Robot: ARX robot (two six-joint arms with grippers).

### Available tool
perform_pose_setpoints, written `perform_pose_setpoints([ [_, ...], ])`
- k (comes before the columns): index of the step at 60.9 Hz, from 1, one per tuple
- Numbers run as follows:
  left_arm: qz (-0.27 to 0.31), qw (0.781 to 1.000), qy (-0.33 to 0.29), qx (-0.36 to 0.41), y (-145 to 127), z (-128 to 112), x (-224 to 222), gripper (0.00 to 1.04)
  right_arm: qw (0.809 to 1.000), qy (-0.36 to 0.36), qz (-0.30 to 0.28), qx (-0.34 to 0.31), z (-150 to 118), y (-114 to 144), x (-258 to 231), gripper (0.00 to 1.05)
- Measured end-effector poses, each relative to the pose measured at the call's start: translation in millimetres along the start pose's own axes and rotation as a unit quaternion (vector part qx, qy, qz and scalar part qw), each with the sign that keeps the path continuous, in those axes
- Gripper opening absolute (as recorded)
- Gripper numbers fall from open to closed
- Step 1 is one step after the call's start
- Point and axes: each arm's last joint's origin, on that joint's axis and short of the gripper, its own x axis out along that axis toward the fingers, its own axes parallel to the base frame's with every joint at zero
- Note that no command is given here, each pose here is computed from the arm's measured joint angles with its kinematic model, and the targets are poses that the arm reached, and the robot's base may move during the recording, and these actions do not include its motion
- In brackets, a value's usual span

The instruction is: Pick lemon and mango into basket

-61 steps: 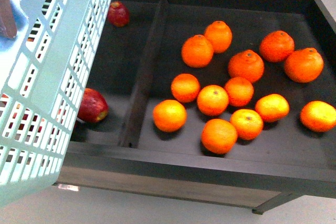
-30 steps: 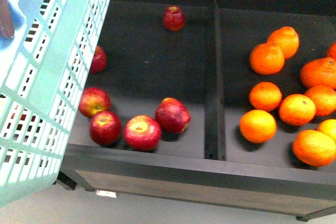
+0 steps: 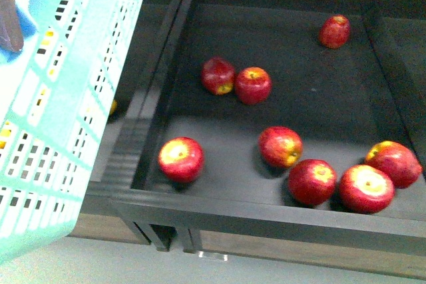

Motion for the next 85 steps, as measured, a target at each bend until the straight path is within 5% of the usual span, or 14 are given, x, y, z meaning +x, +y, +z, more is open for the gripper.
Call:
perform_pose_setpoints([
  [85,0.0,1.0,-0.003,0.0,-0.2,0.4,-0.4,0.18,1.0,0.0,0.0,0.0,0.1,0.0,0.0,0.96],
])
